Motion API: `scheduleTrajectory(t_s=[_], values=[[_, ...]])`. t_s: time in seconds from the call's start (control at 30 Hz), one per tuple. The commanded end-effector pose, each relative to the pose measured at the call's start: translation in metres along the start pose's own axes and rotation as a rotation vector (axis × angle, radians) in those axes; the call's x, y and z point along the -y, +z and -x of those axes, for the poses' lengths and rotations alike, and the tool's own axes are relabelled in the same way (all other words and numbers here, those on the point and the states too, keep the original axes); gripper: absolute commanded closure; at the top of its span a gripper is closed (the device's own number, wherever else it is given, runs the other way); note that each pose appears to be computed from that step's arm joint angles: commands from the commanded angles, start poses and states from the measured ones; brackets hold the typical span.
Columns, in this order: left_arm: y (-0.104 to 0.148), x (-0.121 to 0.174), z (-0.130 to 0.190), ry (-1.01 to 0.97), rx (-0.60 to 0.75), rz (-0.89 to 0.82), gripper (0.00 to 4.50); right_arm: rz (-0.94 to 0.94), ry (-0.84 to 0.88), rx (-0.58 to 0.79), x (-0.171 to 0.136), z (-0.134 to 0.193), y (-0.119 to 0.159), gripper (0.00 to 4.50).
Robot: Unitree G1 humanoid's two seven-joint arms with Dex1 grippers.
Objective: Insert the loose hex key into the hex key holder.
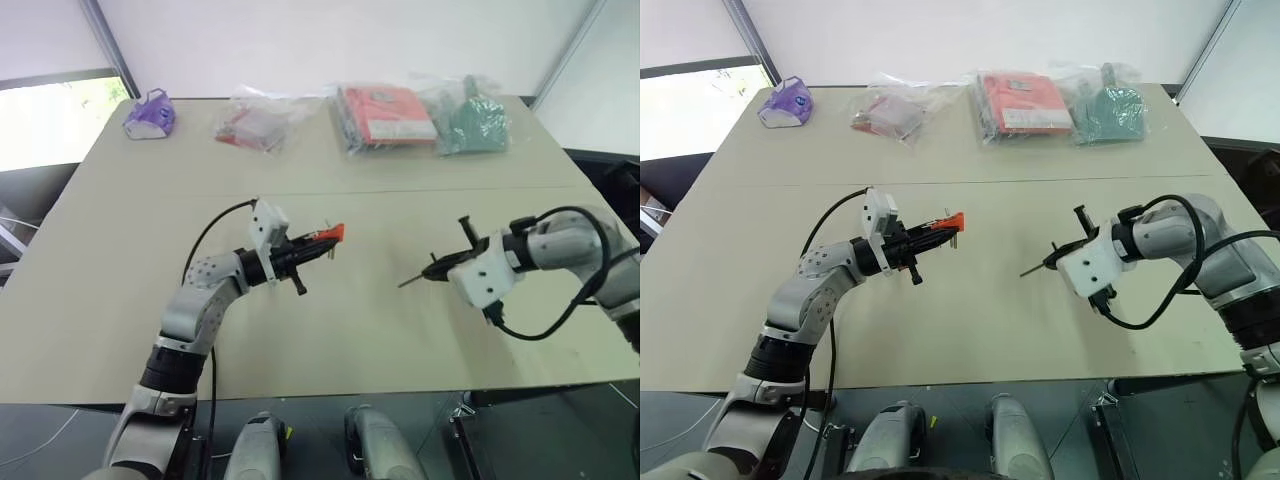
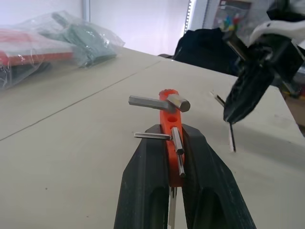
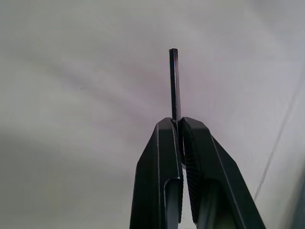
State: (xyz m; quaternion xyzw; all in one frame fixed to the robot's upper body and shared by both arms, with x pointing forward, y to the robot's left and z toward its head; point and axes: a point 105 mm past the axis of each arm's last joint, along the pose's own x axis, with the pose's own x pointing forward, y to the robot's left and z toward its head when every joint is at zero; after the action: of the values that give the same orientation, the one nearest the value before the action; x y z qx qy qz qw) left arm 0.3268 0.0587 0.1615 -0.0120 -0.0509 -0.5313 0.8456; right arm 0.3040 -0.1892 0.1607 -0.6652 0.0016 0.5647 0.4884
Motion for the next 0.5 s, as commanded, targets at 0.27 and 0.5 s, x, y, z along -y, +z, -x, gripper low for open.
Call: scheduleTrajectory(t_s=[0.27, 0.5], values=[[0.011, 0.006, -0.002, -0.004, 0.039, -0.029, 4.50, 0.173, 0.094, -0.076, -0.022, -0.004, -0.025, 2.90], [0.012, 0.007, -0.004, -0.007, 0.044, -0.026, 4.50, 0.194, -0.074, -0.144, 0.013, 0.012, -0.032, 0.83]])
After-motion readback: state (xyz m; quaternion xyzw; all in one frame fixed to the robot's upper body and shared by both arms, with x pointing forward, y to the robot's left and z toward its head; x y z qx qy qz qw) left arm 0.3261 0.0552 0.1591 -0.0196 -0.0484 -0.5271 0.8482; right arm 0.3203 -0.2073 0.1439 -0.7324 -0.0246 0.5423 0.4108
